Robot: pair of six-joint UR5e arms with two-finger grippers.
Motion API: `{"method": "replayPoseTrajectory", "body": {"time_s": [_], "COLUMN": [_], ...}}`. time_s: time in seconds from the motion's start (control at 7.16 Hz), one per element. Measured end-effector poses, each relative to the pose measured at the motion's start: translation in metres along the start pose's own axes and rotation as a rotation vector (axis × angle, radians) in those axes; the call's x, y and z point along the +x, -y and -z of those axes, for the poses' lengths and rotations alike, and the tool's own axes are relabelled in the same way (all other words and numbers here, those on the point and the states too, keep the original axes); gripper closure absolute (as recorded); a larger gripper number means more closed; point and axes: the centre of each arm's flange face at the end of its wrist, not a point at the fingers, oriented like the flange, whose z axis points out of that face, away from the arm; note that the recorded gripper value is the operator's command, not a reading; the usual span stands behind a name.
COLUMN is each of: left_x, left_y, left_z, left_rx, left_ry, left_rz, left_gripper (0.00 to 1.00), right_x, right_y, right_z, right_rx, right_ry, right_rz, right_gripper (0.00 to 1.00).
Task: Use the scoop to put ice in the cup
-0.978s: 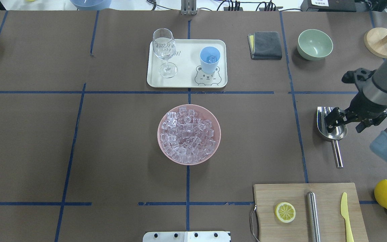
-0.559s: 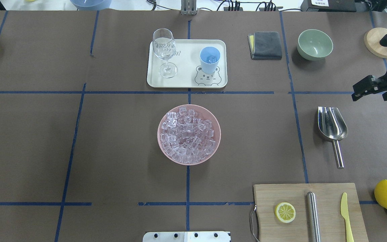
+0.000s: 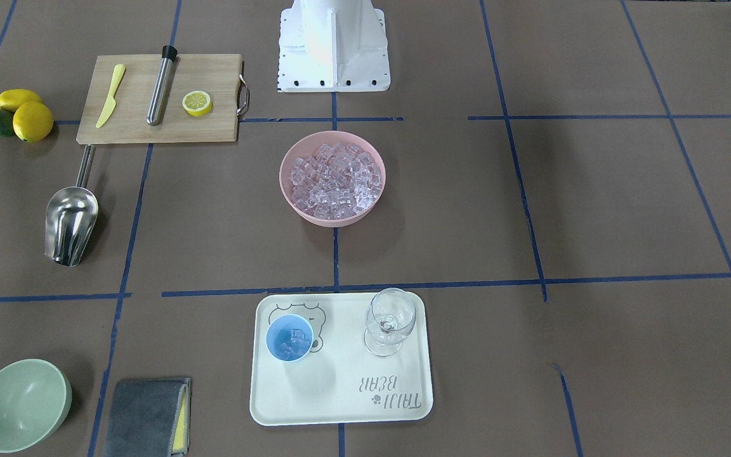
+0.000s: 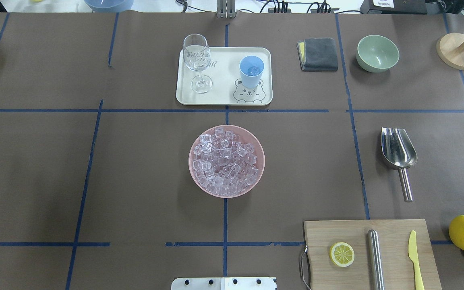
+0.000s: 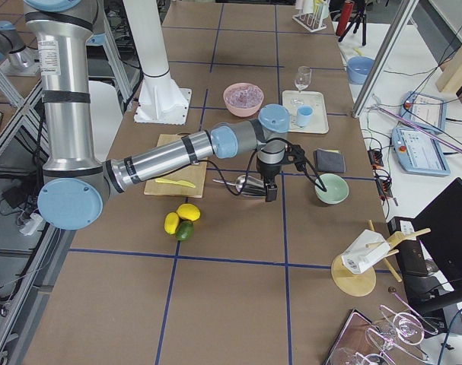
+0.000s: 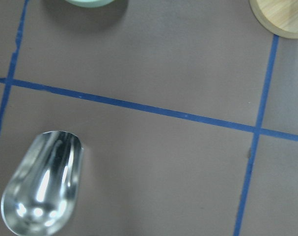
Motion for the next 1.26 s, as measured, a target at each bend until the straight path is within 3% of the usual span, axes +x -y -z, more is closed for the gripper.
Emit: {"method": "replayPoseTrajectory", "body": {"time_s": [0.42, 0.84, 1.26], "left_x": [-0.004, 0.002, -0.015], "left_y": [-0.015, -0.031, -0.05], "left_z": [0.007, 0.014, -0.002], "left_rx": [-0.058, -0.117, -0.17], "left_ry": [-0.001, -0.009, -0.016], "left_rz": [0.059, 0.123, 0.216], "left_gripper": [0.0, 0.0, 0.0], "right_x": [0.081, 0.097, 0.117], "right_y": [-0.019, -0.009, -0.018], "right_z": [-0.016, -0.017, -0.017], "right_rx": [-0.033, -0.031, -0.033], "right_ry": [0.04, 0.039, 0.04], "right_rz": [0.07, 0.074, -0.009], "right_gripper": [0.0, 0.0, 0.0]}}
